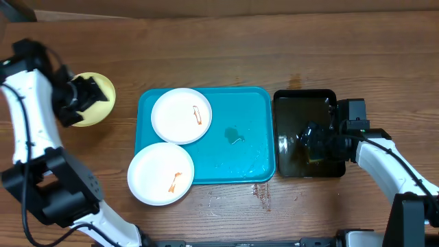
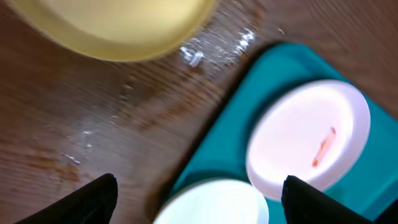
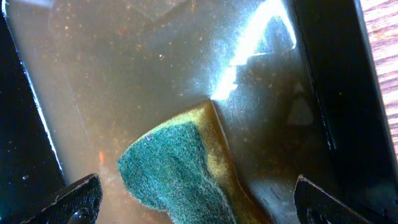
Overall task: Clean dirty plates on tray and stack at the side
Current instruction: 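Lower the yellow plate onto the table and open the left gripper, then move the left gripper to the upper white plate's left rim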
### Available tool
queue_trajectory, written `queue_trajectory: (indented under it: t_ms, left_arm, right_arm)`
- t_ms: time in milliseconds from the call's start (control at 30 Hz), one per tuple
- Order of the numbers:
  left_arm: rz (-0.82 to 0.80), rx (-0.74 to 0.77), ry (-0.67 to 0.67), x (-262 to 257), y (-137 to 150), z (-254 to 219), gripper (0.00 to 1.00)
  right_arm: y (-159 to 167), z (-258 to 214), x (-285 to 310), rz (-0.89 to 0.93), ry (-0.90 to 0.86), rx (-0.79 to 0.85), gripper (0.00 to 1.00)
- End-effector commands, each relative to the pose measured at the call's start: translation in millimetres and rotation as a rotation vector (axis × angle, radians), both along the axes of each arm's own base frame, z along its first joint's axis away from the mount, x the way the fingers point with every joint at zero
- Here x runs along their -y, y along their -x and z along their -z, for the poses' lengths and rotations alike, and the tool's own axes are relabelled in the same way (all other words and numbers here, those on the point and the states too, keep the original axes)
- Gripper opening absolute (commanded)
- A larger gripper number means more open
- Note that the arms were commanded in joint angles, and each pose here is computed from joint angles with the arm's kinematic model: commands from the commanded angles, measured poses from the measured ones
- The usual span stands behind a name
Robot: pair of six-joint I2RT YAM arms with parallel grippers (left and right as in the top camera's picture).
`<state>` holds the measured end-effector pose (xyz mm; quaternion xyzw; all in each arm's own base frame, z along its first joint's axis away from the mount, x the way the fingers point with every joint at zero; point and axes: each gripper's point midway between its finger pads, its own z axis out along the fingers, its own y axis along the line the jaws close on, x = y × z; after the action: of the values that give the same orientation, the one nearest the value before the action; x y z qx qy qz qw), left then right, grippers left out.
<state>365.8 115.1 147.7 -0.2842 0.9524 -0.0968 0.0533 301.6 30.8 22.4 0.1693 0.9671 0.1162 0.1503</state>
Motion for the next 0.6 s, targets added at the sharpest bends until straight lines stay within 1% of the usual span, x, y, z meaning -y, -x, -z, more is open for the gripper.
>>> queue_trajectory:
  t_ms: [0, 67, 200, 267, 333, 467, 567]
  left_arm:
    - [0.153, -0.009, -0.059, 34, -5, -4, 0.84]
    - [0.210, -0.045, -0.099, 50, -4, 7, 0.79]
    - [0.307, -0.102, -0.122, 82, 4, 34, 0.78]
    - [0.341, -0.111, -0.123, 95, 6, 48, 0.78]
    - [0.366, -0.107, -0.125, 106, 6, 61, 0.76]
    - [0.389, -0.103, -0.198, 106, 5, 84, 0.75]
    - [0.390, -0.082, -0.208, 106, 3, 96, 0.72]
  right_arm:
    - [1, 1, -1, -0.005, -0.004, -0.003, 1.00]
    - [1, 1, -1, -0.005, -0.004, -0.003, 1.00]
    - [1, 1, -1, -0.005, -0.004, -0.003, 1.00]
    - [1, 1, -1, -0.005, -0.004, -0.003, 1.00]
    - [1, 1, -1, -0.005, -0.004, -0.003, 1.00]
    - [1, 1, -1, -0.005, -0.004, -0.003, 1.00]
    - [1, 1, -1, -0.005, -0.004, -0.003, 1.00]
